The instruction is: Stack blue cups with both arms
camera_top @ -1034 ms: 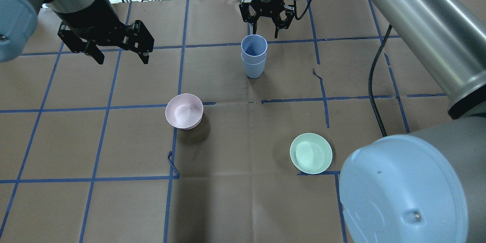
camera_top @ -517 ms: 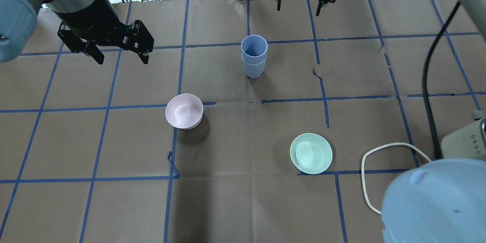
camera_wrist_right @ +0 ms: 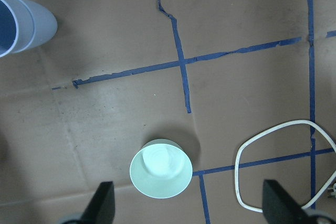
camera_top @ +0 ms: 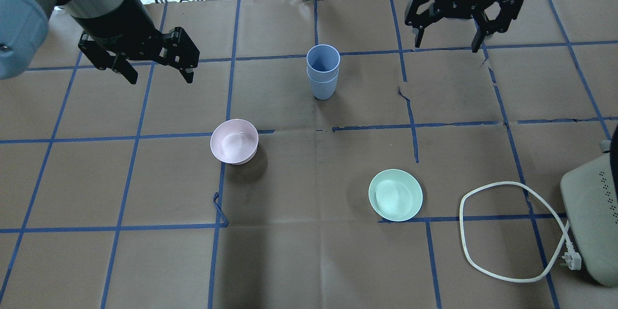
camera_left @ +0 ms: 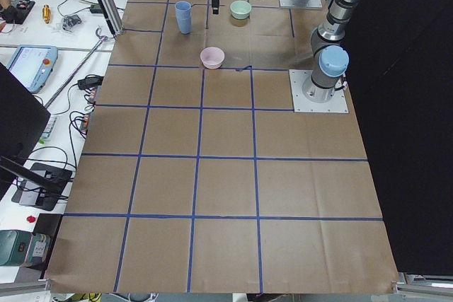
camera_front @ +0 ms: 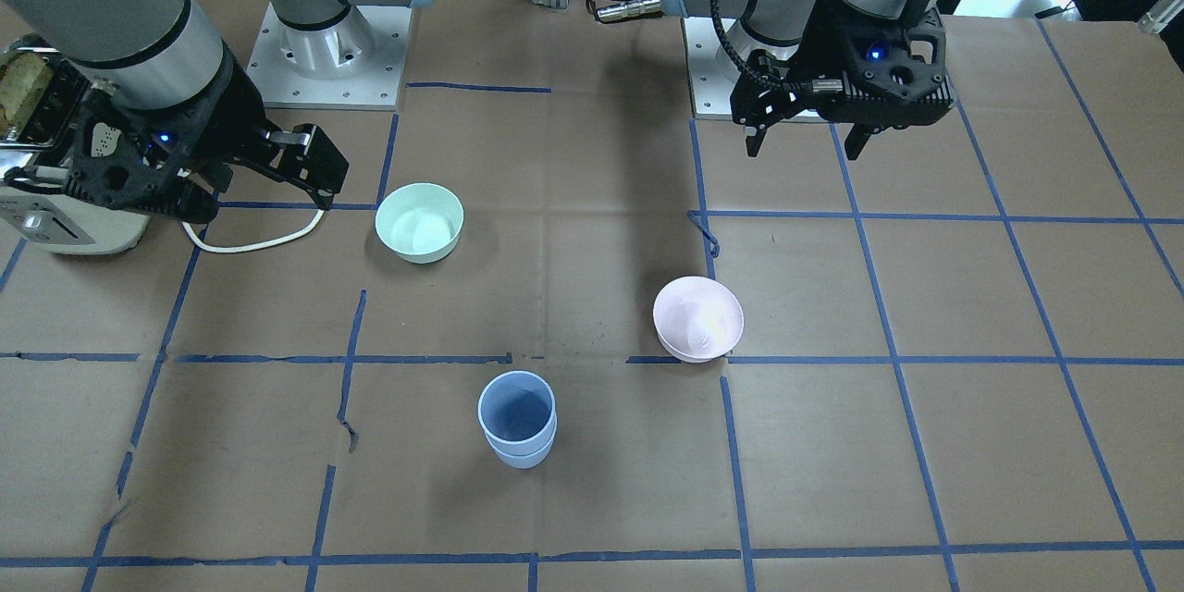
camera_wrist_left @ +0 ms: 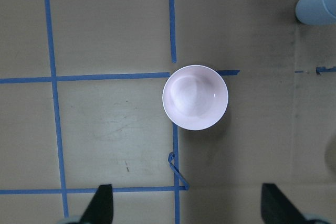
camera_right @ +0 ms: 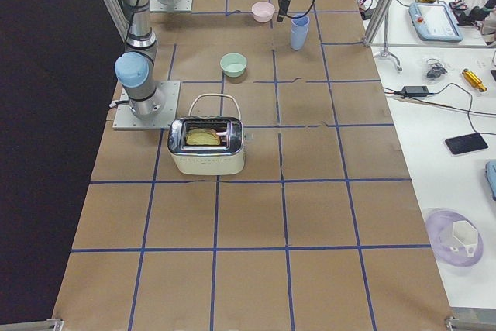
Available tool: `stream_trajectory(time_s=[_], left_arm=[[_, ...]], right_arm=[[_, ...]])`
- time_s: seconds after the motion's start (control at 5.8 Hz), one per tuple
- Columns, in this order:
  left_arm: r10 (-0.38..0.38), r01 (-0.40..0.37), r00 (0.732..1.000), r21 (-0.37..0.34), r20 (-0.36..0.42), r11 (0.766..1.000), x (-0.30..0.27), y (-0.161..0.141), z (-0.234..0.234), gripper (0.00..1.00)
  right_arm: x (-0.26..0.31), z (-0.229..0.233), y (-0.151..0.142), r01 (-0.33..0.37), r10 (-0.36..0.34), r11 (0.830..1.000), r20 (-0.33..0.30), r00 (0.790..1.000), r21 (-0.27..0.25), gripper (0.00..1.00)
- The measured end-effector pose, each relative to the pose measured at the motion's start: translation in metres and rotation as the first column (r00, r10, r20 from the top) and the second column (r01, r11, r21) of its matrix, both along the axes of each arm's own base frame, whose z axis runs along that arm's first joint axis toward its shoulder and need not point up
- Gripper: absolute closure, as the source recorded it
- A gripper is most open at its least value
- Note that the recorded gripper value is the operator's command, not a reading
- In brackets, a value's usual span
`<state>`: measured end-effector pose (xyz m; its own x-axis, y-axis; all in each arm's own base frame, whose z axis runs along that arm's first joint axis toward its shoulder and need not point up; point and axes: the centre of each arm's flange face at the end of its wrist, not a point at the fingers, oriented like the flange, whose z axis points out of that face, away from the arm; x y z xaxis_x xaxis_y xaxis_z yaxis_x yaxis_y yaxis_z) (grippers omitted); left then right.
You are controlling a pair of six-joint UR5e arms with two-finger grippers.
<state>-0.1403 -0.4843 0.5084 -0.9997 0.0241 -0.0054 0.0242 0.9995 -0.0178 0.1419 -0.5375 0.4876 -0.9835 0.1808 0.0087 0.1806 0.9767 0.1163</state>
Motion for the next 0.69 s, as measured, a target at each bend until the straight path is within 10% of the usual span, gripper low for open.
stream_trajectory(time_s=[0.69], left_arm=[[0.007,-0.007,1.000,-0.003,-0.003,1.000,-0.0002,0.0000,0.0011,0.00]], right_arm=[[-0.0067,-0.0197,0.0270,0.000,0.000,0.996,-0.005,1.000,-0.086,0.00]])
